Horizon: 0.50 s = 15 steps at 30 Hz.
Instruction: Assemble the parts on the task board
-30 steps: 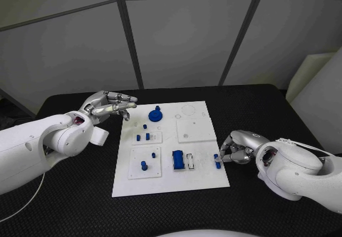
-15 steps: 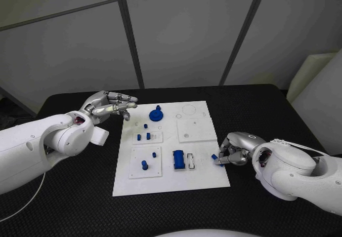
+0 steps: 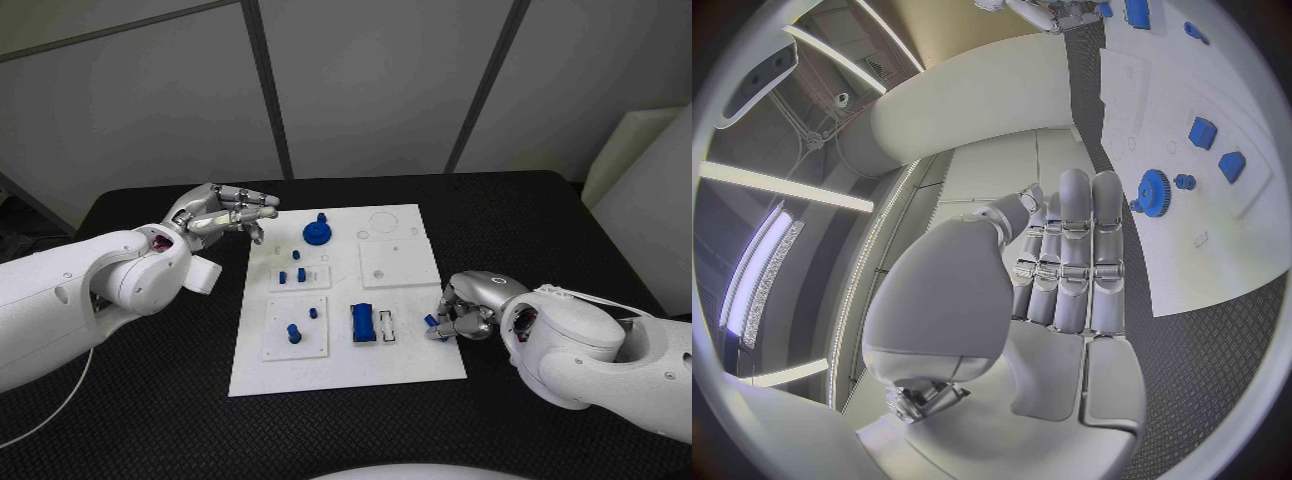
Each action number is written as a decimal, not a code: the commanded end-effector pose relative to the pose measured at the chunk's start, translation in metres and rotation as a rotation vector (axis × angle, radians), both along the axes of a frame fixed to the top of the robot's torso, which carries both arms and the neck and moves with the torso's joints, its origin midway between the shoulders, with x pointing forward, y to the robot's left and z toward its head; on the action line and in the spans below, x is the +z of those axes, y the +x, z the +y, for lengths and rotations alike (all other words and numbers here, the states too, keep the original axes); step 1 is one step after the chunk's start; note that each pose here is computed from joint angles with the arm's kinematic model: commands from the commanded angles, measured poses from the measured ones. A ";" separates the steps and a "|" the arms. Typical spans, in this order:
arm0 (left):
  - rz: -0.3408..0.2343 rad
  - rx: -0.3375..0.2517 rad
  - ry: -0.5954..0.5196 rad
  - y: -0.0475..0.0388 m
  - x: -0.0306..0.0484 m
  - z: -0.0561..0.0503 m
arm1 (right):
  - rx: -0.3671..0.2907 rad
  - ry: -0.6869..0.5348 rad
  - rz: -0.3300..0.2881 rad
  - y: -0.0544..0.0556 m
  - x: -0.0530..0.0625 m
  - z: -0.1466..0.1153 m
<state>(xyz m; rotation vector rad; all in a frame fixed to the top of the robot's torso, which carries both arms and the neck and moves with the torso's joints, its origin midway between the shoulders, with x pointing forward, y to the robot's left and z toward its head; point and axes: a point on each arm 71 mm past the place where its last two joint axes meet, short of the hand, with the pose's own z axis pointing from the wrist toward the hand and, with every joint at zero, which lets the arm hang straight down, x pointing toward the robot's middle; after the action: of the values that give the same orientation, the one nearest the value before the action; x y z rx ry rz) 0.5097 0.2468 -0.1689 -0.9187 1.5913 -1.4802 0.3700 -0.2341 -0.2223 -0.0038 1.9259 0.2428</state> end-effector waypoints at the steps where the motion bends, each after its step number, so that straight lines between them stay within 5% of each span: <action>1: -0.002 -0.006 -0.007 -0.0002 0.0011 -0.001 | 0.008 -0.077 0.057 -0.004 -0.012 -0.001; 9: -0.002 -0.006 -0.008 -0.0004 0.0010 0.000 | -0.007 -0.045 0.000 -0.004 -0.008 0.003; 15: 0.000 -0.006 -0.007 -0.0005 0.0004 0.000 | -0.066 0.093 0.003 -0.007 -0.004 0.004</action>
<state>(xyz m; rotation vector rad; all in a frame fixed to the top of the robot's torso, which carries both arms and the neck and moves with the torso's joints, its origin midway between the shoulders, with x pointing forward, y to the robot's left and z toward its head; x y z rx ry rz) 0.5093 0.2472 -0.1695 -0.9200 1.5922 -1.4796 0.3650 -0.2269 -0.2212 0.0065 1.8944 0.2634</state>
